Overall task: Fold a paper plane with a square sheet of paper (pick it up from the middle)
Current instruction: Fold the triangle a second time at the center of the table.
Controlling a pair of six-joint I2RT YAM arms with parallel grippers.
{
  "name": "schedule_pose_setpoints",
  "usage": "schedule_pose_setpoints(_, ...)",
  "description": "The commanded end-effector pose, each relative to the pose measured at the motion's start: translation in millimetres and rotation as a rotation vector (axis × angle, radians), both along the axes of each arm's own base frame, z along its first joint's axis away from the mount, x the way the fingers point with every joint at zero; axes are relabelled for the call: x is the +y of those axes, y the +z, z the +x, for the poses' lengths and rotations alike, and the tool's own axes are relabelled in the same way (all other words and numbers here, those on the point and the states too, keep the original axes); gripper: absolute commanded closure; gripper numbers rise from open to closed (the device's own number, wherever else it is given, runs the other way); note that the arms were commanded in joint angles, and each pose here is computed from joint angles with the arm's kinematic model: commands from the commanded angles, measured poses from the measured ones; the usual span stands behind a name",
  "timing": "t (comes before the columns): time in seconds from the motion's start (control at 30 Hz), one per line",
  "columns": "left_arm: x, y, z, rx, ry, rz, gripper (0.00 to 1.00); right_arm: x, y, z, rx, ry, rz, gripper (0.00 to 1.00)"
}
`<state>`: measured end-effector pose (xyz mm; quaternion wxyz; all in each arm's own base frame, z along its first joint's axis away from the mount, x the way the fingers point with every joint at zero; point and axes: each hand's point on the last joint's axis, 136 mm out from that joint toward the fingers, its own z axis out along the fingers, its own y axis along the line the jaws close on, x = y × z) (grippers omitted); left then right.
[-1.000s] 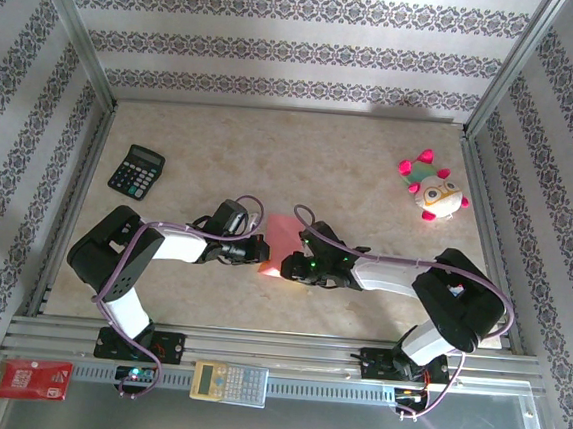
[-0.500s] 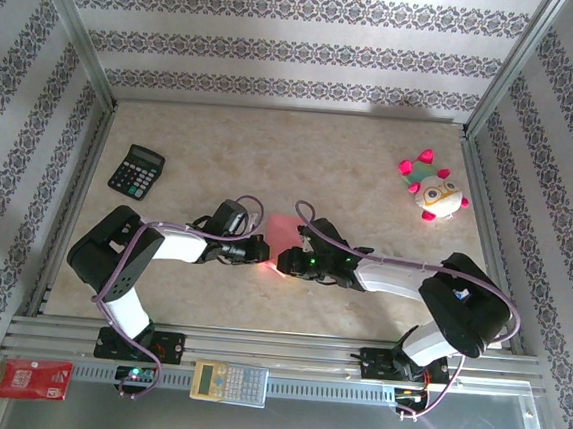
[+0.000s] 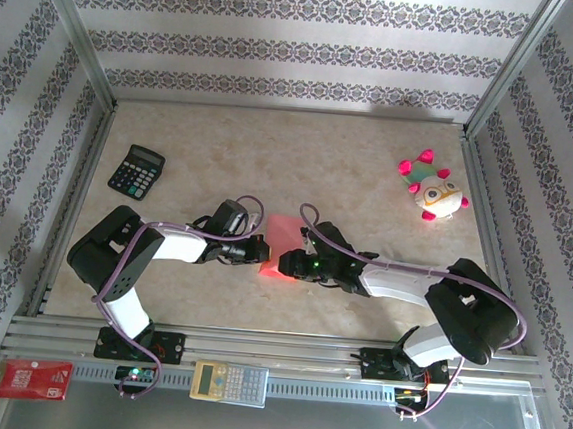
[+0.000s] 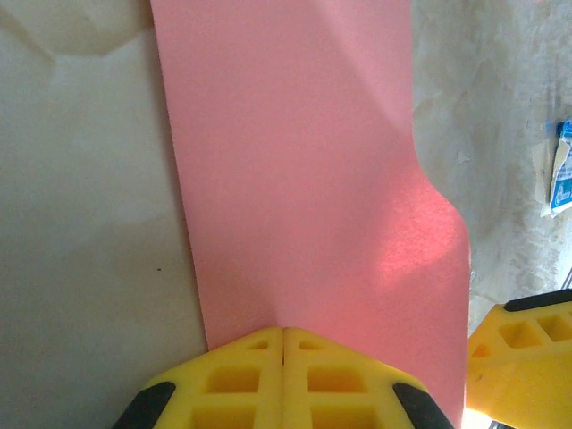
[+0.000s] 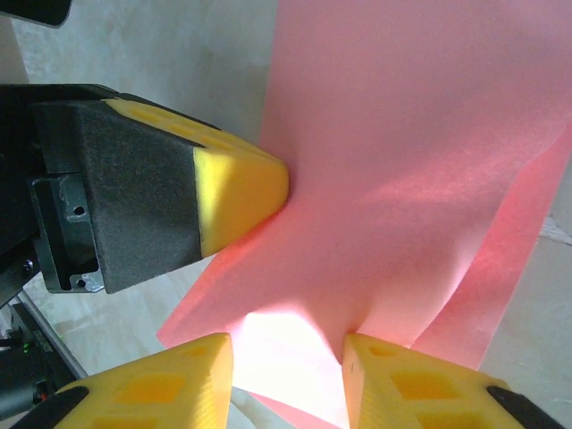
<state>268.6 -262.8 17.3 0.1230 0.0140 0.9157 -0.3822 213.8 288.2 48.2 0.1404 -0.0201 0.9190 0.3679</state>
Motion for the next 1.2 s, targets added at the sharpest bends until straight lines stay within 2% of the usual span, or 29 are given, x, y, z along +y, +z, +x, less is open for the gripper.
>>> schedule_pose_setpoints(0.0, 16.1, -35.5, -25.4, 0.102, -0.02, 0.107, 0.97, -1.5, 8.4, 9.5, -0.05, -0.023, 0.02, 0.61)
schedule_pose_setpoints(0.87, 14.1, -33.8, -23.1, 0.105, -0.03, 0.109, 0.97, -4.6, 3.9, 62.3, -0.073, -0.036, 0.036, 0.55)
schedule_pose_setpoints(0.93, 14.5, -33.5, -23.4, 0.104, -0.03, 0.111, 0.97, -3.8, 3.3, 64.0, -0.056, -0.045, 0.045, 0.57)
schedule_pose_setpoints(1.17, 12.3, -28.6, -19.2, 0.09, -0.029, 0.106, 0.97, -20.7, -17.2, 73.1, 0.12, -0.215, 0.03, 0.8)
